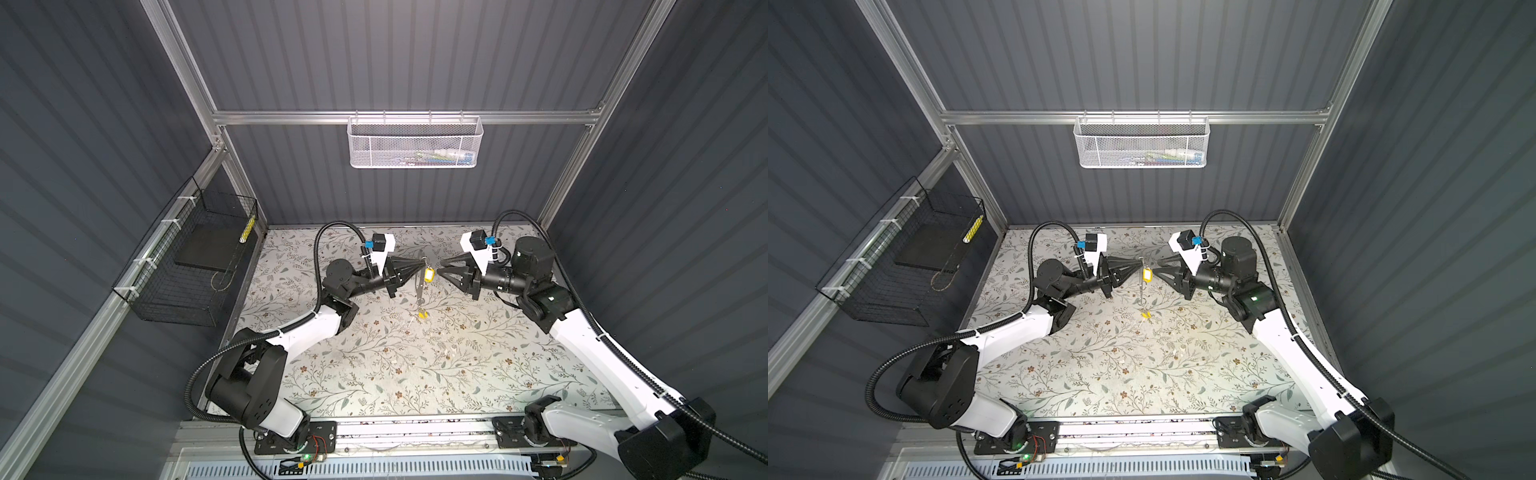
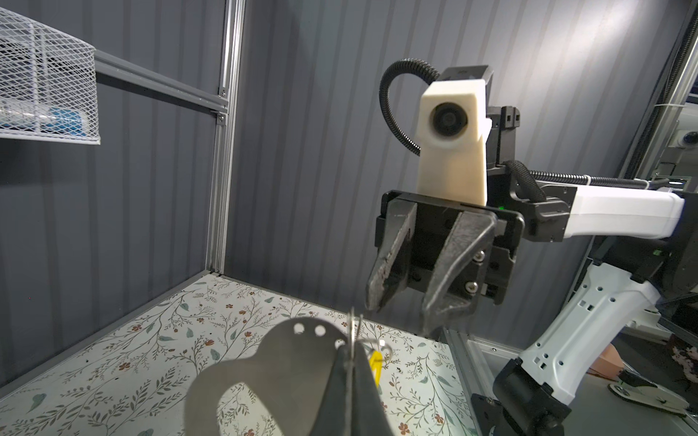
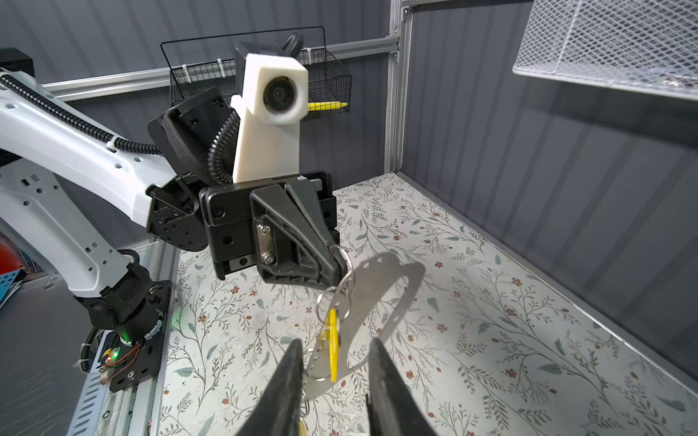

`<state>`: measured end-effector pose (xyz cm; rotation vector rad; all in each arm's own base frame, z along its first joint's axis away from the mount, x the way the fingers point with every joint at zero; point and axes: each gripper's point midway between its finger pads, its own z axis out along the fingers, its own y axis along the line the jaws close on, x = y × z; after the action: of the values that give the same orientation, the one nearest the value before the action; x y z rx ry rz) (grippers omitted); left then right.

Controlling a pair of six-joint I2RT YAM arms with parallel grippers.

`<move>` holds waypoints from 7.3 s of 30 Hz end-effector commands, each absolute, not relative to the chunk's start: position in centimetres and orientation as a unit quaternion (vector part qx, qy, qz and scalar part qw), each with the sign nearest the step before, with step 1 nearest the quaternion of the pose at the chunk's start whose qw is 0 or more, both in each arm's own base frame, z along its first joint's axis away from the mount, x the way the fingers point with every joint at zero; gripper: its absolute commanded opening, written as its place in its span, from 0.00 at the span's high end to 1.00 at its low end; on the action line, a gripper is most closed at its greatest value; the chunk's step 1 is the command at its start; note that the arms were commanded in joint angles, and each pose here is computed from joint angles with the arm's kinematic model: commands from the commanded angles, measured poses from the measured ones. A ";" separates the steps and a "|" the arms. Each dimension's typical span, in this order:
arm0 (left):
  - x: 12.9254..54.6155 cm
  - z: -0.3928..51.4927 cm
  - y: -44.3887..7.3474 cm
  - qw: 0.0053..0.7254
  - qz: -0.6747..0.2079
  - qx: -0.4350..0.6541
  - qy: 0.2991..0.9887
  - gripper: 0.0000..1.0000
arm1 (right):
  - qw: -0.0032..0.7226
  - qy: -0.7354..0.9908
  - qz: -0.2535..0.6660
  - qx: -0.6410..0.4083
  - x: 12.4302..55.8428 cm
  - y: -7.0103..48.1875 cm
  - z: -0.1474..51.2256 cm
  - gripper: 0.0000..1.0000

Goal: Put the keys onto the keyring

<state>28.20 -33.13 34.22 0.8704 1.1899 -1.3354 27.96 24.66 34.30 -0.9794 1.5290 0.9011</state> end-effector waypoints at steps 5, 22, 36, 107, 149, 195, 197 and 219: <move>27.1 34.9 -33.3 0.538 -0.576 0.391 0.475 1.00 | 0.534 0.621 0.383 -0.427 28.2 25.1 35.3 0.71; 26.9 35.1 -33.5 0.529 -0.588 0.398 0.465 1.00 | 0.520 0.606 0.414 -0.438 28.3 26.1 35.4 0.76; 26.7 35.3 -33.6 0.523 -0.597 0.399 0.459 1.00 | 0.515 0.601 0.423 -0.441 28.3 26.5 35.4 0.81; 26.6 32.4 -33.7 0.443 -0.498 0.477 0.573 0.75 | 0.361 0.674 0.309 -0.566 27.7 26.5 31.6 1.00; 25.1 30.7 -34.7 0.400 -0.509 0.504 0.572 0.88 | 0.388 0.642 0.323 -0.577 26.8 27.4 33.1 1.00; 26.2 33.6 -33.2 0.524 -0.481 0.433 0.554 1.00 | 0.452 0.666 0.361 -0.470 27.2 26.1 32.2 0.63; 26.3 33.9 -33.1 0.527 -0.480 0.431 0.553 1.00 | 0.445 0.664 0.373 -0.472 27.0 26.4 32.0 0.63; 25.7 34.8 -32.7 0.544 -0.478 0.432 0.538 1.00 | 0.415 0.685 0.376 -0.467 28.1 26.8 29.7 0.85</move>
<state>26.29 -32.89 33.61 1.0304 1.3214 -1.1355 28.05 26.92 29.87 -1.1714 1.7148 0.9452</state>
